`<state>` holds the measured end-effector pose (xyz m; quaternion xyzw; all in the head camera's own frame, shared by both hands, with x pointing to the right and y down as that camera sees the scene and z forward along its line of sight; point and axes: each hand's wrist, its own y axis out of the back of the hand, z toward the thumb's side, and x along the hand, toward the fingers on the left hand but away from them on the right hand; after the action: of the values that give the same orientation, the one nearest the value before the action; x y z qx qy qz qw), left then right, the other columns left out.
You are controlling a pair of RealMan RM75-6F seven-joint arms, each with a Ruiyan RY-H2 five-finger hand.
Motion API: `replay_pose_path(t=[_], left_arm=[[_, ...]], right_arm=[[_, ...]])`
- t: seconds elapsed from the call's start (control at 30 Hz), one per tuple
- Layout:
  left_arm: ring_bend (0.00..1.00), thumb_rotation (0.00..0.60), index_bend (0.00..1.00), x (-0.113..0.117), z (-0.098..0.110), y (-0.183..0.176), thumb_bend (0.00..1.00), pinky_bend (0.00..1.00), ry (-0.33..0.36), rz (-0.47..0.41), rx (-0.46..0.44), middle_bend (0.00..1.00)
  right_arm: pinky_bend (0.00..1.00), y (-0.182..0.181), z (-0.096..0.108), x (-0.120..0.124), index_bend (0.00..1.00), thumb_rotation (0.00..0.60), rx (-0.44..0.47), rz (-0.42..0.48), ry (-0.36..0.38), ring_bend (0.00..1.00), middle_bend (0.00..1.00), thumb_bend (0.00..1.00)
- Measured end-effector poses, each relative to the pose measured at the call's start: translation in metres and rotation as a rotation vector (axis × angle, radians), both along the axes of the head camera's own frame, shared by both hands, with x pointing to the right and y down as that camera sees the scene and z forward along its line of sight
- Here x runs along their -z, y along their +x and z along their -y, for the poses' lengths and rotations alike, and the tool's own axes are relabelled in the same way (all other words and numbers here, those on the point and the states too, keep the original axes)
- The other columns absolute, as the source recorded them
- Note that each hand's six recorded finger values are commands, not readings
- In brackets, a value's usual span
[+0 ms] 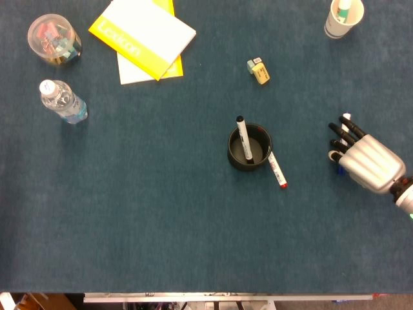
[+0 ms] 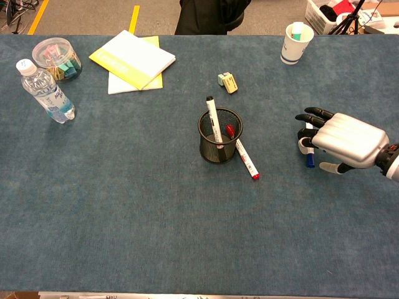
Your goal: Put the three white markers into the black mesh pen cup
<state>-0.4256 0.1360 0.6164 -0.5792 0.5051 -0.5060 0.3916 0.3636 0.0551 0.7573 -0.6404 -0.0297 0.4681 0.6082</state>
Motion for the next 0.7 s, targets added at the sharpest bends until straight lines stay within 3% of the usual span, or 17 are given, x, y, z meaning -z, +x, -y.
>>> replay_pose_path(t=[0.7], left_arm=[[0.17, 0.6, 0.2, -0.002, 0.0, -0.004, 0.15, 0.14, -0.006, 0.0, 0.006, 0.18]], right_arm=[[0.0, -0.006, 0.005, -0.013, 0.49, 0.6, 0.003, -0.003, 0.02, 0.08, 0.34, 0.25]])
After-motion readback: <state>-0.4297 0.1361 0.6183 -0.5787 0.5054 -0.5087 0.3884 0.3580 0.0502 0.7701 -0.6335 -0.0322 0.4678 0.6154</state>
